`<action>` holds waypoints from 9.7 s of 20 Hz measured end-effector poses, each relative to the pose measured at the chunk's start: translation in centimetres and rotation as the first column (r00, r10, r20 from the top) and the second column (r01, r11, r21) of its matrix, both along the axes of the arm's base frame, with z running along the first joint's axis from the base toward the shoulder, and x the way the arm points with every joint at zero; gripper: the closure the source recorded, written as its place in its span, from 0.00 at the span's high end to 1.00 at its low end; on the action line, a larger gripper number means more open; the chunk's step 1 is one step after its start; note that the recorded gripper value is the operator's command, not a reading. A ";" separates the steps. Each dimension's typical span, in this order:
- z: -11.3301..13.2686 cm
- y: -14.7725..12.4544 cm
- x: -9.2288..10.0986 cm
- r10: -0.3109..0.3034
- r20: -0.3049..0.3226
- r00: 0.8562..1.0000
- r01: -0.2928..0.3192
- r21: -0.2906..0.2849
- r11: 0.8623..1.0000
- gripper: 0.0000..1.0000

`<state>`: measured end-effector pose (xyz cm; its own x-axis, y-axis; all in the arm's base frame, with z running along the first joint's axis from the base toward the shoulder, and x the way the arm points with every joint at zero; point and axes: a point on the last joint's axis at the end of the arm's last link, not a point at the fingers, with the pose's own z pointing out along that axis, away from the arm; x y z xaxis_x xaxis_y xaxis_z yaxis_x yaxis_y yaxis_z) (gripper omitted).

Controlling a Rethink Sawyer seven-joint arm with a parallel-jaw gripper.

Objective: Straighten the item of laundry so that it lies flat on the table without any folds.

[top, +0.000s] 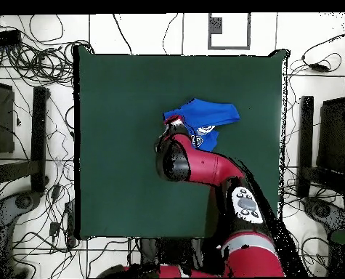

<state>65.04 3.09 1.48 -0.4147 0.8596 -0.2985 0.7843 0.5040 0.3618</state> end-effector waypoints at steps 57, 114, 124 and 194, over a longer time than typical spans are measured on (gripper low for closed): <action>4.8 1.7 -1.4 0.029 0.031 0.999 -0.029 -0.009 1.000 0.00; -3.2 0.4 -8.6 -0.019 -0.047 0.999 0.020 0.021 1.000 0.00; -4.9 0.5 -9.7 -0.014 -0.065 0.998 0.016 0.026 1.000 0.00; -2.0 0.2 -6.3 0.029 0.041 0.999 -0.030 0.008 1.000 0.00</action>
